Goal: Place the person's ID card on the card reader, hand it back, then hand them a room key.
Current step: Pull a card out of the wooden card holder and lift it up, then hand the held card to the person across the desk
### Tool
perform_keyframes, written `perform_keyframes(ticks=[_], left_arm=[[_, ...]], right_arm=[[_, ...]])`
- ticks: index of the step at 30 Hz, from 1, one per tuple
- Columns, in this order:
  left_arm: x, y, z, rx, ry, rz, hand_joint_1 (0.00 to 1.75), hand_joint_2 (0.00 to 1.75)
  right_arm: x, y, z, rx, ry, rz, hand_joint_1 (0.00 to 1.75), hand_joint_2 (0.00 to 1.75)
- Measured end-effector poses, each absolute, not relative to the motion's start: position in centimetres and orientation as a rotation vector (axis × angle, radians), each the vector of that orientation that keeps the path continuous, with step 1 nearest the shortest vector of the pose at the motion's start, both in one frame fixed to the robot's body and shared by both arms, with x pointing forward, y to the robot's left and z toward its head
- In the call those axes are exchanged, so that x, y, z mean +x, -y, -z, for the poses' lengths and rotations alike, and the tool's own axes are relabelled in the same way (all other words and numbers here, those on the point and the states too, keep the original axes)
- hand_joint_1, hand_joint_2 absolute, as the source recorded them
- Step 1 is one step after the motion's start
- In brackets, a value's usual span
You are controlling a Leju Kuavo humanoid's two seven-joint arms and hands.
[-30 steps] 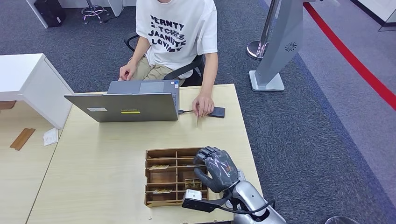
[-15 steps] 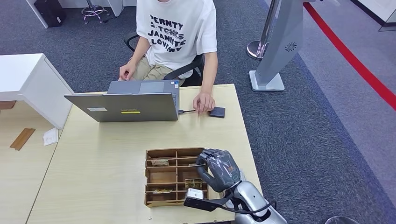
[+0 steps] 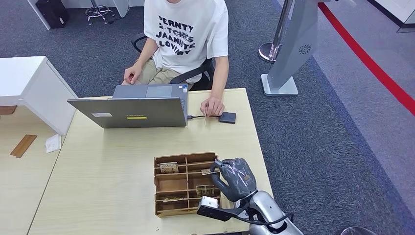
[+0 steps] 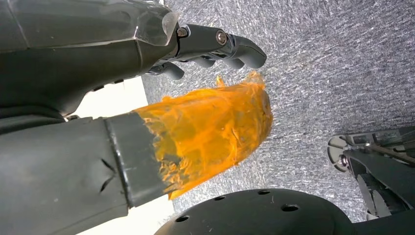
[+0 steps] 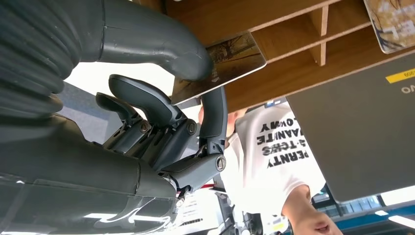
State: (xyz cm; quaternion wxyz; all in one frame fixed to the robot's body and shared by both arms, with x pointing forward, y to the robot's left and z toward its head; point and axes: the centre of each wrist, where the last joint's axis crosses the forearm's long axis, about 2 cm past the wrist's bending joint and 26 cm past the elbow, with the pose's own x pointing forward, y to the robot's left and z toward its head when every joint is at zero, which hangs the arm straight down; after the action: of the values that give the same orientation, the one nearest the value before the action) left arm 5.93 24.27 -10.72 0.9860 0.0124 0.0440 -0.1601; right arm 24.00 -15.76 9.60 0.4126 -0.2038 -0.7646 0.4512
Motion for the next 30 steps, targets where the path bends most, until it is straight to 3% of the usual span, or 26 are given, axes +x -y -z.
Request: perform_keyframes(ticks=[18,30], left_arm=[[5.9,-24.3,10.7,0.024,-0.082,0.319,0.0,0.0],[5.9,-24.3,10.7,0.021,-0.077,0.293,0.0,0.0]], right_arm=[[24.0,16.4,-11.2,-0.501,2.015,-0.989,1.75,1.75],[24.6,18.1,-15.6,-0.132,2.147,-0.671,1.75,1.75]])
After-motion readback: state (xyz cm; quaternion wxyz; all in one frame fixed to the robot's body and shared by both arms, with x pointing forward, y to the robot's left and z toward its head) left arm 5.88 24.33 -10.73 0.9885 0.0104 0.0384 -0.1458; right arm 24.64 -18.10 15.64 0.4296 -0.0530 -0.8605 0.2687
